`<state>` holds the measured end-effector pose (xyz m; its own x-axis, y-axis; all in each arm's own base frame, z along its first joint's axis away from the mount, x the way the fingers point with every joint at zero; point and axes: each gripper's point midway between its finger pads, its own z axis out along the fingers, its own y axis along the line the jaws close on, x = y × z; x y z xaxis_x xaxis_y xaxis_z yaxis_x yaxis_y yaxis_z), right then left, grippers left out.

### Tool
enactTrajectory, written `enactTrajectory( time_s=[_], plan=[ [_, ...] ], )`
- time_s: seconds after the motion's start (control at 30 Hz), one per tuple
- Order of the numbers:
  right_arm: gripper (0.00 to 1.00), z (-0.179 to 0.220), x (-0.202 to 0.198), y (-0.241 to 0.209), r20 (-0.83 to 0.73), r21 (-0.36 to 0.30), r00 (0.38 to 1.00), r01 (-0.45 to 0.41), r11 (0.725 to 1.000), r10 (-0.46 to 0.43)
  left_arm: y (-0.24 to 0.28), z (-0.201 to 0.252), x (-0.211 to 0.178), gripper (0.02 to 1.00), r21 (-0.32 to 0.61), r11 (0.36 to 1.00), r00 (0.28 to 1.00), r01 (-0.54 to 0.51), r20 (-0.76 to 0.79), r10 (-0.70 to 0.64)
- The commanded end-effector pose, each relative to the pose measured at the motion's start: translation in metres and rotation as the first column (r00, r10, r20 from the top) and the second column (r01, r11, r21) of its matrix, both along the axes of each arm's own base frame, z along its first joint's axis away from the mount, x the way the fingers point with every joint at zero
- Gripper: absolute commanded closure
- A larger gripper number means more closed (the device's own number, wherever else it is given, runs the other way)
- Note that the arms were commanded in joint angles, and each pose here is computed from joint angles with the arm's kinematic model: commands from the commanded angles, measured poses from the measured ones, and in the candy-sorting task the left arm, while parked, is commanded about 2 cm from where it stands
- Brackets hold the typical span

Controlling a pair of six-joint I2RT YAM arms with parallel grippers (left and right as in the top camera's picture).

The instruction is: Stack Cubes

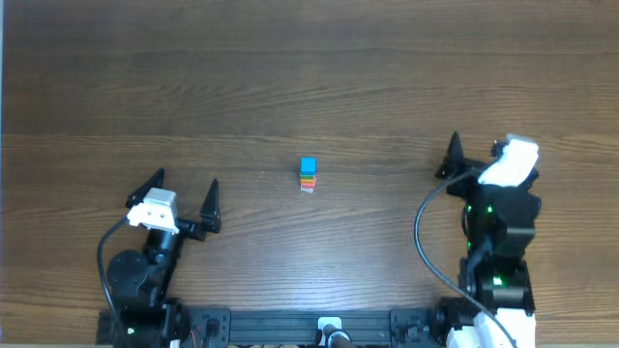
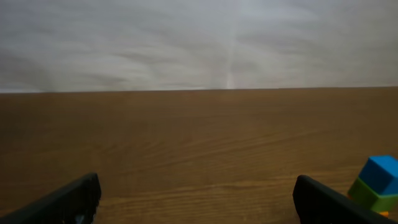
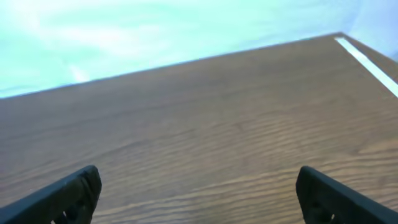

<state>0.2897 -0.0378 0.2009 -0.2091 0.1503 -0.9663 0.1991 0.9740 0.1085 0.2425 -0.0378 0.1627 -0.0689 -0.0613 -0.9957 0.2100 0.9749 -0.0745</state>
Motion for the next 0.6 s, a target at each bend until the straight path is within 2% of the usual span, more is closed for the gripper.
enactTrajectory(
  time_s=[0.03,0.33,0.6],
  plan=[
    [0.007,-0.013,-0.021,0.006,0.067,-0.002,0.997,-0.031,1.0,0.031,-0.002,-0.002,0.0,0.023,0.01,1.0,1.0,0.01,-0.001,-0.01],
    [0.007,-0.027,-0.035,0.015,0.141,-0.006,0.987,-0.071,0.997,0.071,-0.002,-0.002,0.0,0.02,0.01,1.0,1.0,0.01,-0.001,-0.01],
    [0.007,-0.05,-0.037,0.021,0.116,-0.003,0.989,-0.096,0.995,0.096,-0.002,-0.002,0.0,0.018,0.01,1.0,1.0,0.01,-0.001,-0.01]
  ],
)
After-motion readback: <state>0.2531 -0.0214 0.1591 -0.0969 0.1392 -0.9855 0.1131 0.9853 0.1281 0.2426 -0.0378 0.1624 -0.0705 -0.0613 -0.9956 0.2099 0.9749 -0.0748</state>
